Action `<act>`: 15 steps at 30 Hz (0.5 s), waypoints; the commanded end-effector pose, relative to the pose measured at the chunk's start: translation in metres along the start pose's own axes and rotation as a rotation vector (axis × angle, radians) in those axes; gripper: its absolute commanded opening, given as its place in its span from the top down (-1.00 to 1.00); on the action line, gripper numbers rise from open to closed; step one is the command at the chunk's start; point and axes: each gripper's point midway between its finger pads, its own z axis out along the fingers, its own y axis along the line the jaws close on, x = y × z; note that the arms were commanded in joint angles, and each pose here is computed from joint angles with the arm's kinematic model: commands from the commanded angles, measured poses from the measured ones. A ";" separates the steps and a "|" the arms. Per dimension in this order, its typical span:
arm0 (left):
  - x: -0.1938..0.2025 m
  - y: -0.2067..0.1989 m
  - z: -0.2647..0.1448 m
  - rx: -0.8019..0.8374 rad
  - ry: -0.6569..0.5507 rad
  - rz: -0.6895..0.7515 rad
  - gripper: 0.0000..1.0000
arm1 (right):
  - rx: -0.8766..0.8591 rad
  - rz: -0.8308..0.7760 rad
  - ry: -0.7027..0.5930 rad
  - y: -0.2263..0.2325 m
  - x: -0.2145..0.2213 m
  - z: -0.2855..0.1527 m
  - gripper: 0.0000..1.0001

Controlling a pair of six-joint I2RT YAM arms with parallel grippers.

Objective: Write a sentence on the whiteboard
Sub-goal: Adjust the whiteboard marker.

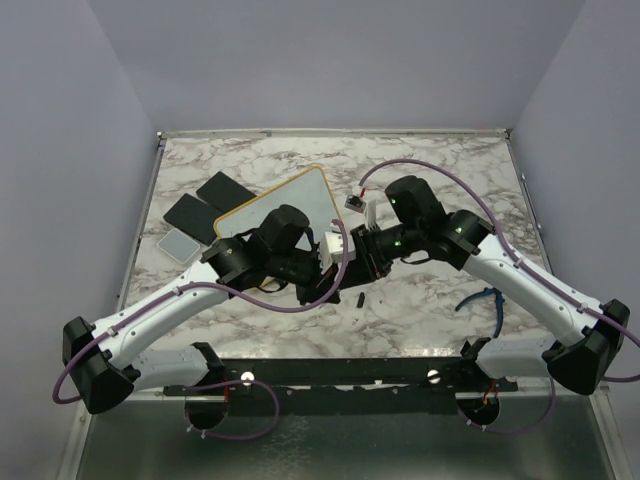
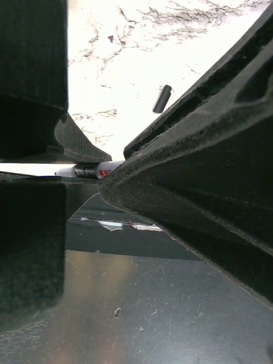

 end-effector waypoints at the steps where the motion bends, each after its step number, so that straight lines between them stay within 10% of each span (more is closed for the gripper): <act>1: -0.010 -0.001 -0.003 -0.010 -0.016 0.032 1.00 | -0.014 -0.017 -0.015 0.005 -0.001 -0.004 0.54; 11: -0.013 0.015 0.000 -0.087 -0.005 0.004 1.00 | 0.048 -0.055 -0.029 -0.006 0.002 -0.008 0.99; 15: -0.021 0.027 -0.004 -0.162 -0.034 0.010 -0.39 | 0.109 -0.086 -0.091 -0.012 -0.005 -0.014 0.99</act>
